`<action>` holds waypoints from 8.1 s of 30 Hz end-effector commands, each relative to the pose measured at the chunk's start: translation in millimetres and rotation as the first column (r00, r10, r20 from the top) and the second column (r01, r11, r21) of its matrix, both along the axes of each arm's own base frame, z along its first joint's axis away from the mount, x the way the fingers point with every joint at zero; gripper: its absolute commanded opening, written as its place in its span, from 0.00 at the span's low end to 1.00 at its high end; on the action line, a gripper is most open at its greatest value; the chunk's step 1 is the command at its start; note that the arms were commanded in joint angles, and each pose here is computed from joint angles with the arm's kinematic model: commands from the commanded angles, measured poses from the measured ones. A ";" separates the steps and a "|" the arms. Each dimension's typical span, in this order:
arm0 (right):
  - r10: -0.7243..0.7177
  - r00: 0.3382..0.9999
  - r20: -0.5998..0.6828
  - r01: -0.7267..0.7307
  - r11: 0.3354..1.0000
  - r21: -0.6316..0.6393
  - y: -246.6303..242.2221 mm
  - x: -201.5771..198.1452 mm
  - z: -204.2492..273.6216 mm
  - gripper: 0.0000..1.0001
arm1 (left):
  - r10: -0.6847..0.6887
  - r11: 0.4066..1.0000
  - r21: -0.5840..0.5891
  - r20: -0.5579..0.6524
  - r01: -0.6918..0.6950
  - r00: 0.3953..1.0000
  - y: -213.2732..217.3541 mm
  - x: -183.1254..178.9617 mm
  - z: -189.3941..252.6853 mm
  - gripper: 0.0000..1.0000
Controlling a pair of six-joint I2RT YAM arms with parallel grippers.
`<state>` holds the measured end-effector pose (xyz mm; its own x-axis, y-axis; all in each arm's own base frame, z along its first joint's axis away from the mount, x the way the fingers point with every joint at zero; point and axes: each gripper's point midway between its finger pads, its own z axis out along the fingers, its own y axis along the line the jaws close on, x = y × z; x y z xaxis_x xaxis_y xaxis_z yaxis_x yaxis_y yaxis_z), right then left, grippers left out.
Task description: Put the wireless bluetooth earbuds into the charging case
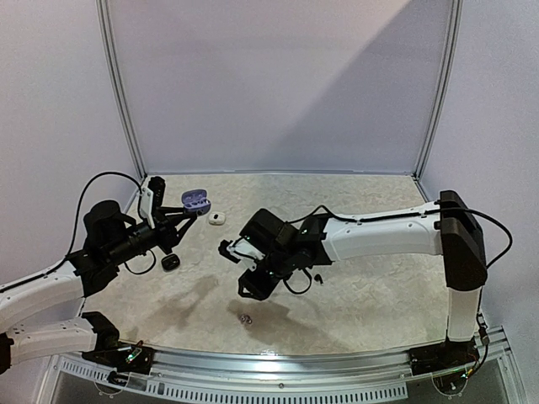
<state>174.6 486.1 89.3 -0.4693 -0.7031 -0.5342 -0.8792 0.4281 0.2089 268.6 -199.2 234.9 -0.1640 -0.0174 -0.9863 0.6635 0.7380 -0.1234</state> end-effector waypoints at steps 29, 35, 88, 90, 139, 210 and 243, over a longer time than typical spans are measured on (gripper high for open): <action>0.330 0.944 -0.028 -0.331 0.940 -0.089 2.2 -24.0 -74.4 0.33 | 0.006 1.000 0.014 0.012 -0.006 1.000 3.5 1.5 -5.1 0.00; 0.345 0.937 -0.056 -0.349 0.933 -0.087 0.9 -32.9 -74.6 0.32 | 0.004 1.000 0.018 0.015 -0.004 1.000 3.7 1.2 -5.2 0.00; 0.540 0.813 -0.219 -0.561 0.827 -0.042 -4.2 -121.6 -64.2 0.24 | -0.012 0.999 0.045 0.010 0.011 1.000 2.0 0.0 -14.0 0.00; 0.540 0.811 -0.225 -0.563 0.825 -0.049 -6.1 -122.2 -67.2 0.24 | -0.013 0.999 0.045 0.012 0.012 1.000 1.9 -0.3 -13.5 0.00; 0.264 0.793 0.550 -0.423 0.887 0.185 29.2 -1.4 242.6 0.00 | -0.598 0.801 0.201 0.230 0.563 0.768 -56.4 -84.5 17.6 0.00; -0.349 0.854 0.386 0.232 0.919 0.319 42.8 70.8 184.3 0.38 | -0.517 0.765 0.574 0.280 0.291 0.809 -38.9 -46.6 -1.9 0.00; -0.810 0.572 0.128 0.816 0.578 0.011 -232.6 169.6 54.0 0.84 | 0.172 0.978 0.050 -0.751 -0.204 0.637 46.4 73.4 -78.1 0.00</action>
